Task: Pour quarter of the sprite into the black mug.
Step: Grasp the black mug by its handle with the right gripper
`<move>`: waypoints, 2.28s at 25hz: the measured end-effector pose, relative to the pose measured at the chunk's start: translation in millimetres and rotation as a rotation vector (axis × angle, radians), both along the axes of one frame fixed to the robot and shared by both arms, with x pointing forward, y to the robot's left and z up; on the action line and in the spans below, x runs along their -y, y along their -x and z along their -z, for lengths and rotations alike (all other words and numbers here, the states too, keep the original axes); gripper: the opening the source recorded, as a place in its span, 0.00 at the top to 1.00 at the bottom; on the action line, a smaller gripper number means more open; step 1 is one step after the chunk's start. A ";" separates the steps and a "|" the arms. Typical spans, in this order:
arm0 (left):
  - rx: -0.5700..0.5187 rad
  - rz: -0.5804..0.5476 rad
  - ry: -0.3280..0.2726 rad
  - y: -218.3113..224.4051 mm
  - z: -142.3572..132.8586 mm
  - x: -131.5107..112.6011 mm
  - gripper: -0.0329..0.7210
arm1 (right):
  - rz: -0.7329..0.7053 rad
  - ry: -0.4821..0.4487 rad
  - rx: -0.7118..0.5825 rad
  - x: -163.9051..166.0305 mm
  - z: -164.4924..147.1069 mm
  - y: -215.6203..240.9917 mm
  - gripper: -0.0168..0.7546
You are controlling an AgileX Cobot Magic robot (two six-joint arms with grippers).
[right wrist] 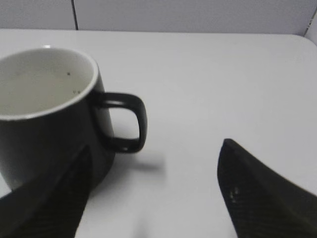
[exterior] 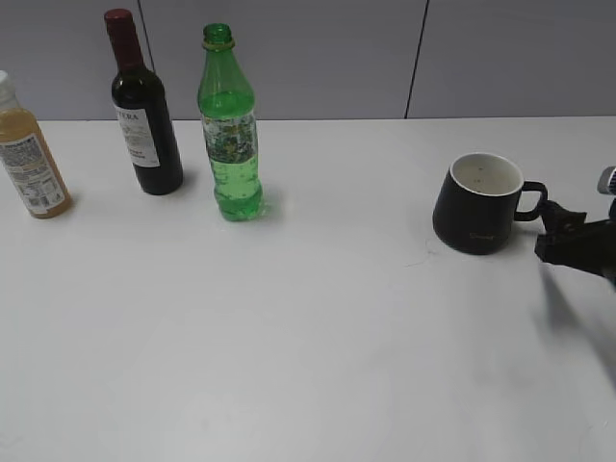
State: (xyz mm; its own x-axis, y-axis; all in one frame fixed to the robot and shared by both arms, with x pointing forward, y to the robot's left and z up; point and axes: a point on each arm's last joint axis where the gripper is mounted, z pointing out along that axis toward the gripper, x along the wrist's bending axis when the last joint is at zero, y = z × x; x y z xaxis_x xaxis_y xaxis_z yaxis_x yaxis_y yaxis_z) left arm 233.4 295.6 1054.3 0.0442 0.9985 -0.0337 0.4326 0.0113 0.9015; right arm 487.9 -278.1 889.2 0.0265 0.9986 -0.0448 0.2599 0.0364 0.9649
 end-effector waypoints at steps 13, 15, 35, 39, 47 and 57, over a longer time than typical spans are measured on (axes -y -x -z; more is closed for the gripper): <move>0.000 0.000 0.000 0.0 0.0 0.0 0.64 | -0.009 0.006 -0.006 1.0 15.6 -25.0 0.21; 0.000 0.000 0.000 0.0 0.0 0.0 0.64 | -0.010 0.006 -0.005 0.5 17.8 -28.7 0.21; 0.000 0.000 0.000 0.0 0.0 0.0 0.64 | 0.009 0.007 0.017 8.5 19.3 -42.4 0.21; 0.000 0.000 0.000 0.0 0.0 0.0 0.64 | 0.004 0.007 0.021 8.0 18.7 -43.6 0.21; 0.000 0.000 0.000 0.0 0.0 0.0 0.64 | -0.016 0.011 0.000 6.2 27.6 -46.1 0.21; 0.000 0.000 0.000 0.0 0.0 0.0 0.64 | -0.020 0.013 -0.026 5.7 37.1 -47.4 0.21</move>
State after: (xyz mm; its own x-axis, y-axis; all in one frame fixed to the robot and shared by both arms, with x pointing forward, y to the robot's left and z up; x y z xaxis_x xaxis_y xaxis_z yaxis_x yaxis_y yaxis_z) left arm 233.4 295.6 1054.3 0.0442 0.9985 -0.0337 0.4326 0.0113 0.9015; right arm 535.4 -283.8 852.1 0.0051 0.9983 -0.0582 0.2845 0.0543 0.9571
